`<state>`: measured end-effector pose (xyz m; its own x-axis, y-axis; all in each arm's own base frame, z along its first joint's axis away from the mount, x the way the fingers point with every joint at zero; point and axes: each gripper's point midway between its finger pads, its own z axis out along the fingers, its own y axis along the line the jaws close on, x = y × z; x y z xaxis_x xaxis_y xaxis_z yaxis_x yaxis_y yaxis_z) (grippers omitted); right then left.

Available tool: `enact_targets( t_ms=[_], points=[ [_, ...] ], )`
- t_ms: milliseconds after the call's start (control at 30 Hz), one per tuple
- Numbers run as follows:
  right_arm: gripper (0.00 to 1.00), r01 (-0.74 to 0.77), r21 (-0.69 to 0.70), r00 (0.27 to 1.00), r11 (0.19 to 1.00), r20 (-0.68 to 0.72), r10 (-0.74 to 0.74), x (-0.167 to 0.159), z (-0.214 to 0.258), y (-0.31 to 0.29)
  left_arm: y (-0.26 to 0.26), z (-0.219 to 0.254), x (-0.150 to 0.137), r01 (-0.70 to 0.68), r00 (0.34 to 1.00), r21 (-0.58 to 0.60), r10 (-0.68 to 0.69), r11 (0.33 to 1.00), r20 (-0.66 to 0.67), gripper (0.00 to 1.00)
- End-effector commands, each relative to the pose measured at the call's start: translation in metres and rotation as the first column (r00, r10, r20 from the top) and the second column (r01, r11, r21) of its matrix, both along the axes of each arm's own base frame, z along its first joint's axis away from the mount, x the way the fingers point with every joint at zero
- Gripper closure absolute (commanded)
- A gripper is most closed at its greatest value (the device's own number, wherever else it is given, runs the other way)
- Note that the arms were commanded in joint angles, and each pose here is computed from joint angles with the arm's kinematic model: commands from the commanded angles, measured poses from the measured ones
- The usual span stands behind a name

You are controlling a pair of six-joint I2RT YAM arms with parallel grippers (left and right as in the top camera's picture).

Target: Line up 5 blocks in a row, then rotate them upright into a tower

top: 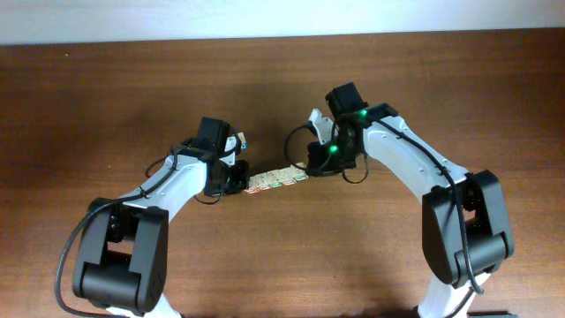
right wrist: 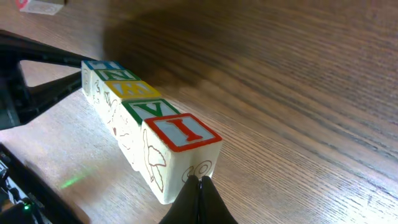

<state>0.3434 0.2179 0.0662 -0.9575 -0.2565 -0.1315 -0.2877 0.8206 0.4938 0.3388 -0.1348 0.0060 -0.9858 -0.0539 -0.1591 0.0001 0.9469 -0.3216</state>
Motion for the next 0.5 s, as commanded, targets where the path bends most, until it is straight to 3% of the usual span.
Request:
enact_targets(
  t_ms=[0, 467],
  points=[
    [0.96, -0.114, 0.145, 0.993, 0.983, 0.032, 0.111, -0.017, 0.034, 0.051, -0.035, 0.006, -0.012, 0.064, 0.997, -0.147, -0.07, 0.987, -0.032, 1.0],
    [0.96, -0.163, 0.144, 0.986, 0.976, 0.044, 0.158, -0.03, 0.041, 0.076, -0.035, 0.006, -0.012, 0.064, 0.997, -0.148, -0.07, 0.987, -0.032, 1.0]
  ],
)
